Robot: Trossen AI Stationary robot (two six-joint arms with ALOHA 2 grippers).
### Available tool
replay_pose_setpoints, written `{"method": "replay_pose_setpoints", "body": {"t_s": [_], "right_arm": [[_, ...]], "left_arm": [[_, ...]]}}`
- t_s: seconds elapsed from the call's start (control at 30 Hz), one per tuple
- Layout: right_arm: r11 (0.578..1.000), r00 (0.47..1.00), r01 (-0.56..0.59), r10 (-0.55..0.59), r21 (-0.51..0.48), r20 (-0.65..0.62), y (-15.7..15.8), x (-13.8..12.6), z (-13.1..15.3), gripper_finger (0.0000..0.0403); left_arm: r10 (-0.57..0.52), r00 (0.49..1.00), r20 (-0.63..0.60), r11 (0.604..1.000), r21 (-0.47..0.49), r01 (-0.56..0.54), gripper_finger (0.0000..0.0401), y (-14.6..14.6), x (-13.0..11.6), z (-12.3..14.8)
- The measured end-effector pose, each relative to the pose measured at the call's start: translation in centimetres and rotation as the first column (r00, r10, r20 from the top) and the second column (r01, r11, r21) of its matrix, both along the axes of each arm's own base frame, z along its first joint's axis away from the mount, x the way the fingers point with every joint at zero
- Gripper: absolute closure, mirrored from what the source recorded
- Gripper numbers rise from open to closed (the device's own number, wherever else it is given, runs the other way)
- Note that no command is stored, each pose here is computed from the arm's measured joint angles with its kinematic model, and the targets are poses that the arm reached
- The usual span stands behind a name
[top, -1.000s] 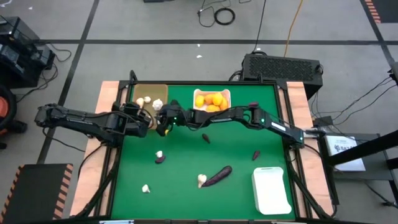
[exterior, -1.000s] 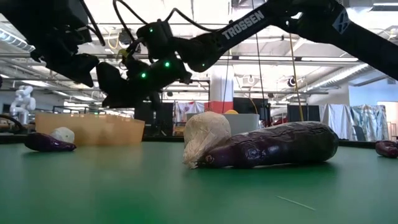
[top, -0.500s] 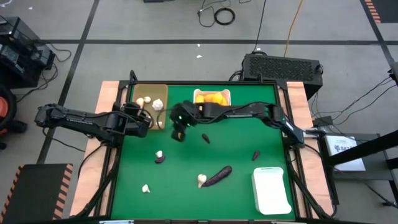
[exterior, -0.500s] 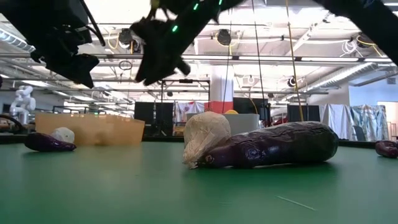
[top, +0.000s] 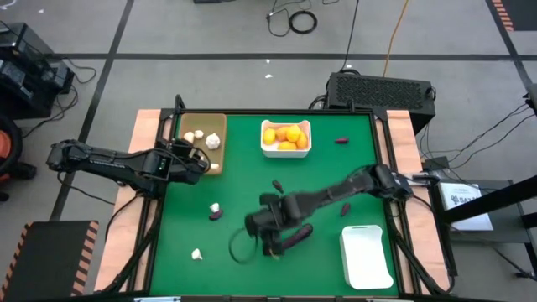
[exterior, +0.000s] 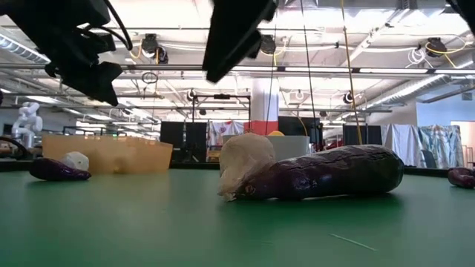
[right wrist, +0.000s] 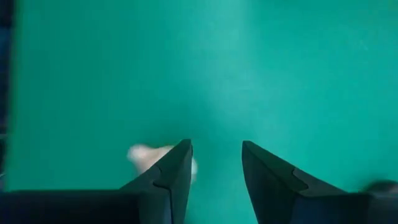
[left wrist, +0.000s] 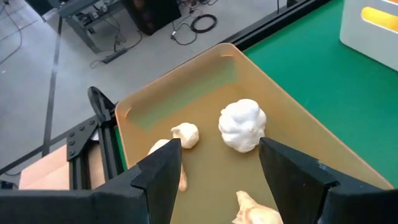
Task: Sort produce into baskets
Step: Put the garlic into the orange bin
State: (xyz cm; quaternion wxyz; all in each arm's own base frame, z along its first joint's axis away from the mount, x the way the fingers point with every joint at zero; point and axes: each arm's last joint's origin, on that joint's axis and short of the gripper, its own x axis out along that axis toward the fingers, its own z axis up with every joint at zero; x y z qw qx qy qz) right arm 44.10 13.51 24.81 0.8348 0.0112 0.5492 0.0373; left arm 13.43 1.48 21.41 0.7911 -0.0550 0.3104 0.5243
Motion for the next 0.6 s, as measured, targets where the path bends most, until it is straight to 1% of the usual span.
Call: {"method": "replay_pose_setpoints", "body": {"t_s": [0.13, 0.3, 0.37, 0.47, 0.6], "right_arm": [[0.997, 0.997, -0.074, 0.074, -0.002, 0.002, 3.2, -1.1, 0.0, 0.0257], [0.993, 0.993, -0.114, 0.114, -0.001, 0.007, 5.3, -1.6, -0.5, 0.0203], [0.992, 0.992, -0.127, 0.127, -0.006, -0.001, 5.7, -1.5, -1.1, 0.0177], [0.992, 0.992, -0.127, 0.127, -0.007, 0.008, 5.8, -1.4, -1.3, 0.0142], [0.992, 0.992, -0.123, 0.123, -0.012, -0.007, 5.7, -1.1, -2.1, 0.0108]], "left_arm": [[-0.005, 1.0, 0.011, 1.0, -0.015, 0.006, 0.0177, 0.0, 0.1, 0.0], [-0.013, 1.0, 0.025, 0.999, -0.037, 0.014, 0.0177, -0.1, 0.2, 0.0], [-0.017, 1.0, 0.024, 0.999, -0.048, 0.018, 0.0177, -0.1, 0.3, 0.0], [-0.021, 1.0, 0.022, 0.998, -0.059, 0.023, 0.0177, -0.1, 0.3, -0.1], [-0.027, 1.0, 0.014, 0.997, -0.071, 0.028, 0.0177, -0.2, 0.4, -0.3]]}}
